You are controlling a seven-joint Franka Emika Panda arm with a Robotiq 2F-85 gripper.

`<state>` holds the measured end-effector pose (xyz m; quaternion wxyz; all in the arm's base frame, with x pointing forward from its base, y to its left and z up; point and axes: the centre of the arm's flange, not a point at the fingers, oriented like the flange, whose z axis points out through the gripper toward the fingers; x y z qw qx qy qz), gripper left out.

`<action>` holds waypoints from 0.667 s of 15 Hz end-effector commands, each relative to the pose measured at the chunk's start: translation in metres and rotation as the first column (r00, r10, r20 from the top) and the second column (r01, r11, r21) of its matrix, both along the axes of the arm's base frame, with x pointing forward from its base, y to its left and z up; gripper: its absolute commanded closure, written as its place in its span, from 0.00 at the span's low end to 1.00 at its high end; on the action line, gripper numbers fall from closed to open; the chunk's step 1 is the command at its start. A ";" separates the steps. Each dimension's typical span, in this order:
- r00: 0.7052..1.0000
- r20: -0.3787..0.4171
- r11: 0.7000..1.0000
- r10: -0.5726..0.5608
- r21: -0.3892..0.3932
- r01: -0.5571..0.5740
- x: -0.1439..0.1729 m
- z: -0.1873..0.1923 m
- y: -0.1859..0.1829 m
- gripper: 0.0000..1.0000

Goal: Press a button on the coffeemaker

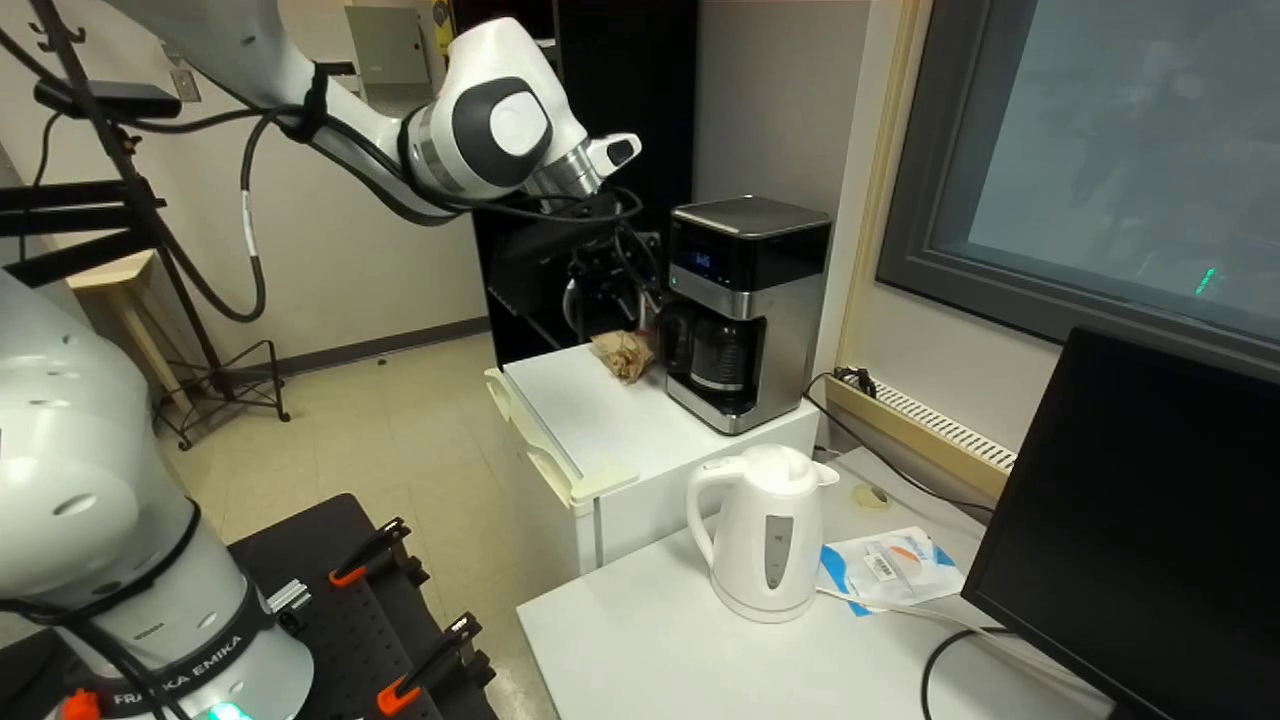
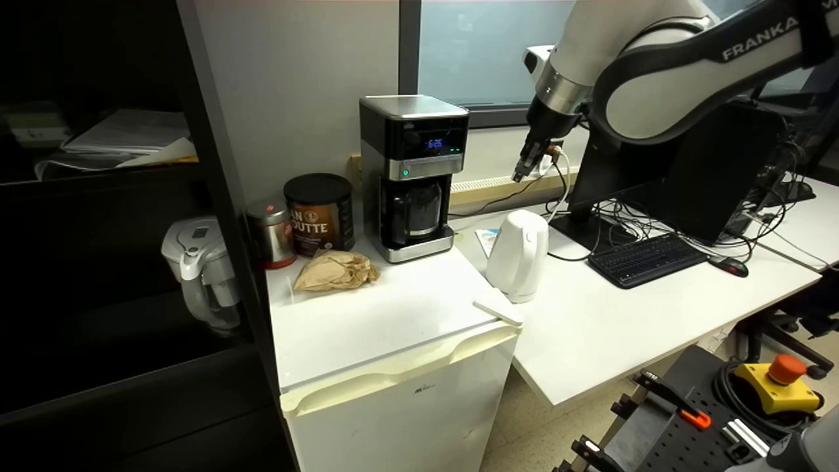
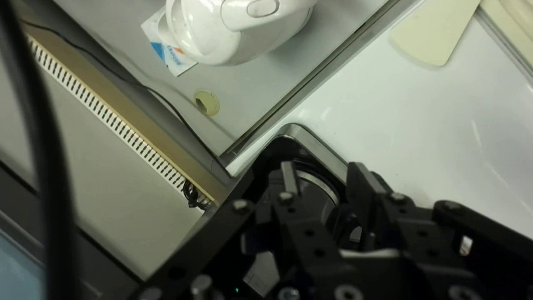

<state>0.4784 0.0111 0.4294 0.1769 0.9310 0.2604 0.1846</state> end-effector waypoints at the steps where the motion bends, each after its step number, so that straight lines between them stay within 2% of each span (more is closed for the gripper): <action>1: 0.996 0.082 0.996 0.043 -0.078 -0.037 0.023 -0.012 0.021 0.94; 3: 0.991 0.118 0.992 0.057 -0.114 -0.043 0.031 -0.016 0.029 1.00; 10: 0.980 0.197 0.979 0.041 -0.206 0.001 0.063 -0.031 0.039 0.99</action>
